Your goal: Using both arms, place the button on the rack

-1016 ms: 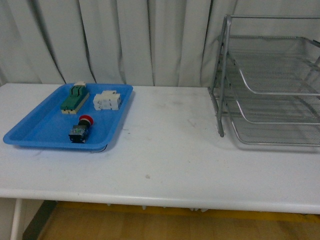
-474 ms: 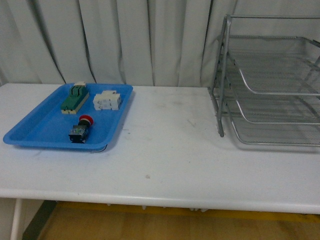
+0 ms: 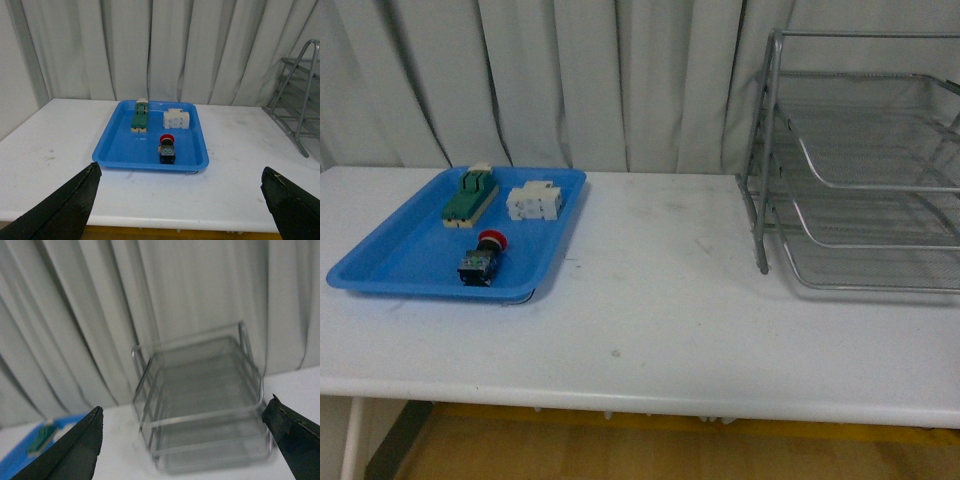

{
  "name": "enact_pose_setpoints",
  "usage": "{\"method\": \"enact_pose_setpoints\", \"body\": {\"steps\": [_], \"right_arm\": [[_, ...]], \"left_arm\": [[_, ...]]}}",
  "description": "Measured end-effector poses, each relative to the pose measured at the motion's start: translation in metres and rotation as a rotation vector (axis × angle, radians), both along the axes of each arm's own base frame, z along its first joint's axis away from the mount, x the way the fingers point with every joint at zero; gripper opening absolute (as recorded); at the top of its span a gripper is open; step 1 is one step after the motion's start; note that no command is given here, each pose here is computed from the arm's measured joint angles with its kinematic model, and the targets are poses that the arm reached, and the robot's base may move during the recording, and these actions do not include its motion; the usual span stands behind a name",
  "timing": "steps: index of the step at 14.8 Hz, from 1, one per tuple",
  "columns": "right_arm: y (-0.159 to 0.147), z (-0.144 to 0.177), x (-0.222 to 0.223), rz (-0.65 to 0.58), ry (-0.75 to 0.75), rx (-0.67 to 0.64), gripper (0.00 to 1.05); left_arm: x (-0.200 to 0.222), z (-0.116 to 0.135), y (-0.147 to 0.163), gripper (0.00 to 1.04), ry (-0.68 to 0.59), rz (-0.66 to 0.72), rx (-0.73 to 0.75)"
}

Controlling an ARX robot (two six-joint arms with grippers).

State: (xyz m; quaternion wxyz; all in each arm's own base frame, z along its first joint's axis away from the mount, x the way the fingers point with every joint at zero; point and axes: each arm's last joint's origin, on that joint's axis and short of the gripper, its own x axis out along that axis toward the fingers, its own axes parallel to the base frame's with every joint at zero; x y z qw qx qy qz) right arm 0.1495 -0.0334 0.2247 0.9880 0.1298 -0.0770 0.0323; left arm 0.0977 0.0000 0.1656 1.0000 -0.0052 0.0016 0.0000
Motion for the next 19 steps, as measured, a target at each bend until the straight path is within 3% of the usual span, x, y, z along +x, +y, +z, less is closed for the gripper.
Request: {"method": "enact_pose_setpoints", "body": {"steps": [3,5,7,14,17,19], "right_arm": [[-0.038,0.032,0.062,-0.072,-0.114,0.118,0.98],[-0.063,0.013,0.112,-0.120,-0.125,0.261,0.98],[-0.074,-0.031,0.141,-0.108,-0.036,0.468,0.98],[-0.037,-0.149,0.172,-0.052,0.340,1.175,0.98],[-0.033,-0.166,0.189,-0.030,0.370,1.306,0.98],[-0.030,-0.169,0.199,0.000,0.373,1.308,0.98]], "left_arm": [[0.000,0.000,0.000,0.98,0.000,0.000,0.000],[0.000,0.000,0.000,0.98,0.000,0.000,0.000],[0.000,0.000,0.000,0.98,0.000,0.000,0.000],[0.000,0.000,0.000,0.98,0.000,0.000,0.000],[0.000,0.000,0.000,0.98,0.000,0.000,0.000],[0.000,0.000,0.000,0.98,0.000,0.000,0.000]]}}
